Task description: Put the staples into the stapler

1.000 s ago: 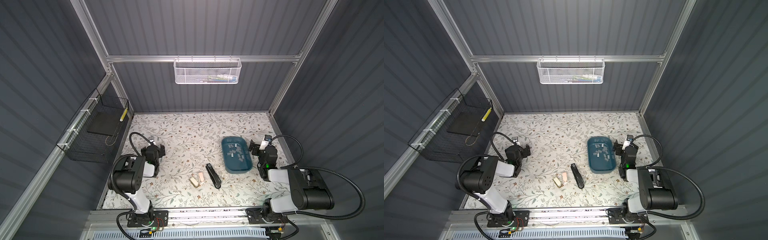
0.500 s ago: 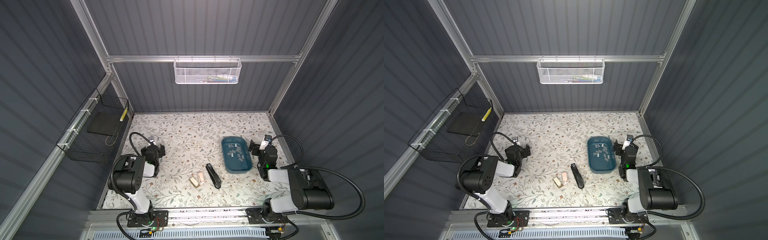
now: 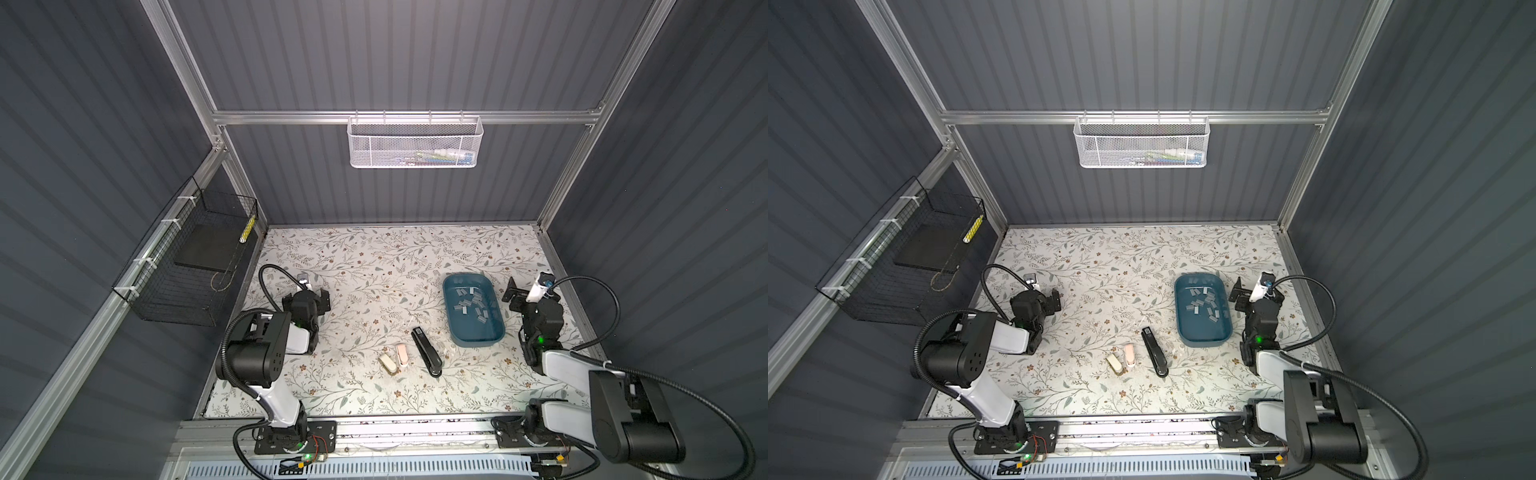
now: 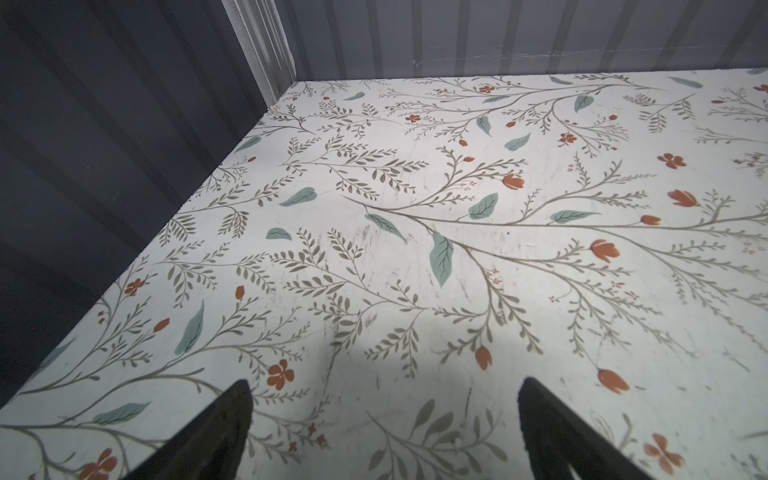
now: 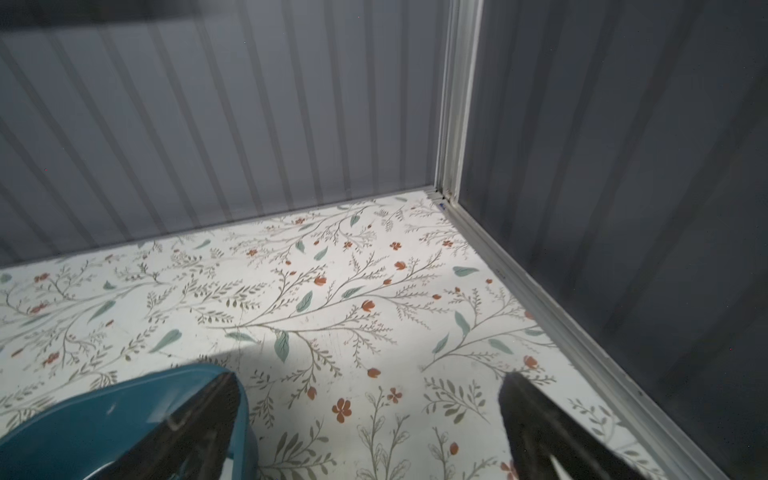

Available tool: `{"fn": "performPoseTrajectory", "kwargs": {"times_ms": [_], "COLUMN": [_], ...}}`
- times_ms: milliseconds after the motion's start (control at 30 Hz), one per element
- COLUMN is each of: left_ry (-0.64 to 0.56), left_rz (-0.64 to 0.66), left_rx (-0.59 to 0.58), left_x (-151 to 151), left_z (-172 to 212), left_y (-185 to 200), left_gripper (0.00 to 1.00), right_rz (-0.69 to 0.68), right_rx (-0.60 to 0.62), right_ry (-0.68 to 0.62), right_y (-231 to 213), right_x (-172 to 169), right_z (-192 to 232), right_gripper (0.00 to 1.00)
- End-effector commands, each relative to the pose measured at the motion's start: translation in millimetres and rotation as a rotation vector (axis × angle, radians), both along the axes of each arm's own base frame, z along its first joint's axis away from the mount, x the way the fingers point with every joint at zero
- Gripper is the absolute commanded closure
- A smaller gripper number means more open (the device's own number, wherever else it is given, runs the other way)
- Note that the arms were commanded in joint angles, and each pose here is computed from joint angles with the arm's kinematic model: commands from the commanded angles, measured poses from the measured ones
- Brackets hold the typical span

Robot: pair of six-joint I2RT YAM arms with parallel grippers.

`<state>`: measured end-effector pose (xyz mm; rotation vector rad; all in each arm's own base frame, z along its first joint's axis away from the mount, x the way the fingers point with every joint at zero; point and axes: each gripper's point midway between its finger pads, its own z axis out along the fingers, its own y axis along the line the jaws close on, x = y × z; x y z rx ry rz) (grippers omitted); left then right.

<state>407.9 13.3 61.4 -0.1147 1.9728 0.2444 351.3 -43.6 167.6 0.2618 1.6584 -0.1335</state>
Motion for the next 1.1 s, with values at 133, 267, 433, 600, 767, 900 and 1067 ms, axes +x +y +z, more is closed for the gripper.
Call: {"fn": "performPoseTrajectory", "kwargs": {"times_ms": [133, 267, 433, 600, 767, 900, 1067], "left_ry": [-0.014, 0.035, 0.163, 0.222, 0.214, 0.175, 0.172], "left_rz": [-0.063, -0.015, -0.122, -0.179, -0.277, -0.323, -0.327], "left_rx": [0.026, -0.04, -0.248, -0.423, -0.646, -0.678, -0.582], "left_x": [3, -6, -15, -18, -6, -17, -19], "left_z": [27, 49, 96, 128, 158, 129, 129], "left_y": [-18, -19, -53, -77, -107, -113, -102], "left_gripper": [0.0, 0.0, 0.0, 0.0, 0.0, 0.0, 0.0], "right_rz": [-0.084, -0.035, -0.215, -0.105, -0.112, -0.072, -0.032], "right_rx": [0.201, 0.272, 0.445, 0.453, 0.457, 0.452, 0.451], "right_ry": [0.102, 0.151, 0.194, 0.226, 0.174, 0.144, 0.096], "right_y": [-6, 5, -14, 2, -1, 4, 9], "right_x": [-22, -17, -23, -17, -26, -29, -35], "right_z": [4, 0, -24, -24, -21, -17, -13], "right_gripper": [0.01, 0.01, 0.01, 0.01, 0.01, 0.01, 0.01]}}
